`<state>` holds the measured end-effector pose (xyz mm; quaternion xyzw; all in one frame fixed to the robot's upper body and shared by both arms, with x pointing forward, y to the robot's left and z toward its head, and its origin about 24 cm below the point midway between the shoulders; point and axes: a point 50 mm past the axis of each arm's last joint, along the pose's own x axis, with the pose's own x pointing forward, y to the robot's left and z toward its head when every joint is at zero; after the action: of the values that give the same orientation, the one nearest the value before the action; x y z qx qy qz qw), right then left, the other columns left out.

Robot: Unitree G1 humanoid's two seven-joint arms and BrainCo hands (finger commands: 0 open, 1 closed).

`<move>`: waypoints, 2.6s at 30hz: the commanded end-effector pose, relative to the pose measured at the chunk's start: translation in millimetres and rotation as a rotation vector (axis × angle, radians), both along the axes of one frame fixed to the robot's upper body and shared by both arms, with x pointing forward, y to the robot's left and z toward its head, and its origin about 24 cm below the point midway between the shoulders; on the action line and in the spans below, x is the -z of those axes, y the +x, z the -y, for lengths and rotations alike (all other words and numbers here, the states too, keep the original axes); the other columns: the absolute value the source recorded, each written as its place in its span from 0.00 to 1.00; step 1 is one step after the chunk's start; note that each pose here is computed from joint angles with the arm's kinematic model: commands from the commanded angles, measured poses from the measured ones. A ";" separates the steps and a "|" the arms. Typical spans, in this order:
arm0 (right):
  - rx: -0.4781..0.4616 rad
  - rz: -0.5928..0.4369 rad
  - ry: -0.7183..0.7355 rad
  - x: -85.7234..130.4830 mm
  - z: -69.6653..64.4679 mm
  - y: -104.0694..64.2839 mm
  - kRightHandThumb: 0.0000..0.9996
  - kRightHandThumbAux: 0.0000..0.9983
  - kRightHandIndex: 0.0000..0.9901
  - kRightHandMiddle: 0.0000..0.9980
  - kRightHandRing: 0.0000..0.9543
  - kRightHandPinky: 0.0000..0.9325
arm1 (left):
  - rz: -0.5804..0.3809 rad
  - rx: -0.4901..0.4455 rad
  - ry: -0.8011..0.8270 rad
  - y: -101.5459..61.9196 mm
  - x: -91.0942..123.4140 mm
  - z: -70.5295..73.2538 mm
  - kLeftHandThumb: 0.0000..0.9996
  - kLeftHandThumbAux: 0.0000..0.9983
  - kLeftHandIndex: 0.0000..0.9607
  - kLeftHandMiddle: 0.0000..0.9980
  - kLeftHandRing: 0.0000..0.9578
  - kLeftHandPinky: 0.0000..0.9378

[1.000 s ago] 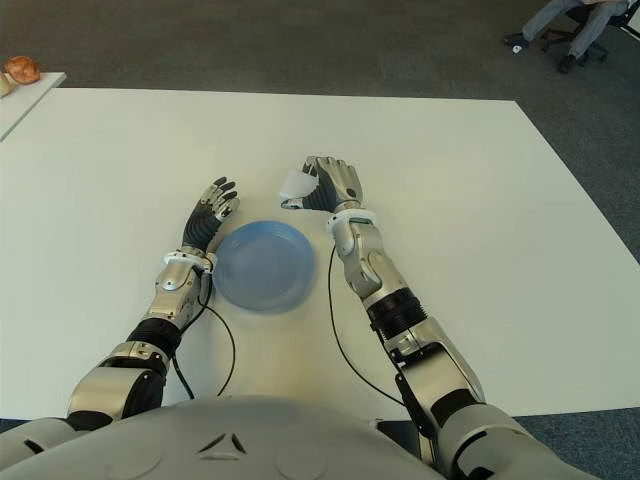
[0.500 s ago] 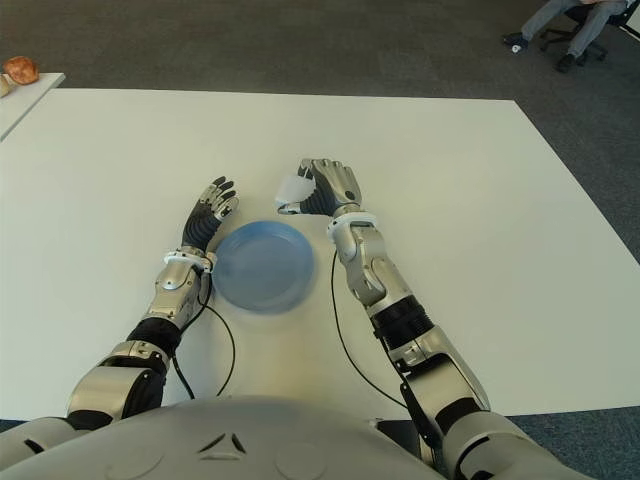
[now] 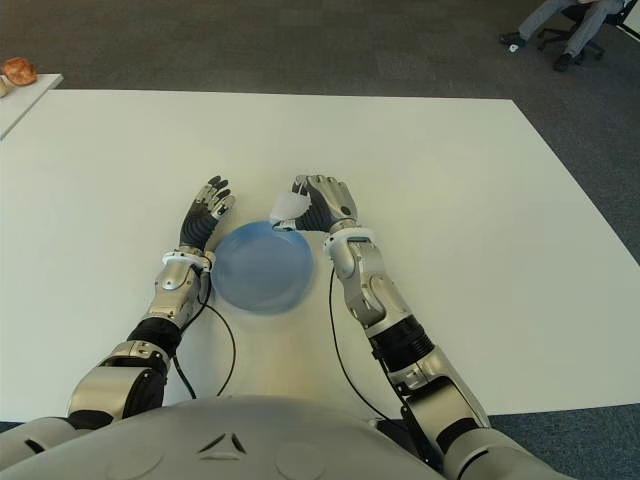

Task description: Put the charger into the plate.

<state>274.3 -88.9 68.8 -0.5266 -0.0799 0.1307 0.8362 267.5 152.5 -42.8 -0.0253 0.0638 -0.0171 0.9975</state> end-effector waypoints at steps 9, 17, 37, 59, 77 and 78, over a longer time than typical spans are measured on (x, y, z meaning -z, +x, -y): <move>-0.006 -0.059 -0.012 8.1 -7.4 -17.3 0.92 0.67 0.39 0.52 0.68 0.90 | -0.187 -0.017 -0.012 -27.9 32.9 -1.2 0.00 0.54 0.06 0.09 0.10 0.13; -0.008 -0.069 0.003 10.6 -9.1 -21.9 0.86 0.68 0.40 0.54 0.89 0.92 | -0.186 -0.016 -0.010 -27.7 32.5 -0.4 0.00 0.54 0.06 0.10 0.10 0.14; -0.110 -0.082 0.081 15.0 -10.3 -28.7 0.85 0.67 0.43 0.51 0.79 0.76 | -0.179 -0.011 -0.027 -27.4 31.4 1.0 0.00 0.54 0.06 0.10 0.10 0.13; -0.274 -0.074 -0.119 19.3 -10.5 -32.1 0.32 0.26 0.00 0.00 0.00 0.00 | -0.174 0.006 -0.015 -28.2 31.3 1.1 0.00 0.52 0.06 0.10 0.11 0.13; -0.297 -0.068 -0.109 23.3 -9.0 -32.2 0.26 0.16 0.00 0.00 0.00 0.00 | -0.175 0.003 -0.017 -28.8 31.5 0.1 0.00 0.54 0.07 0.11 0.12 0.16; -0.294 -0.066 -0.104 23.4 -8.7 -31.9 0.25 0.16 0.00 0.00 0.00 0.00 | -0.175 0.003 -0.016 -28.8 31.5 0.1 0.00 0.54 0.07 0.11 0.12 0.16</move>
<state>241.5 -79.4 47.4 -0.5522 -0.1222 0.2758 0.7772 266.5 151.9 -42.4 -0.0306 0.0626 -0.0153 0.9975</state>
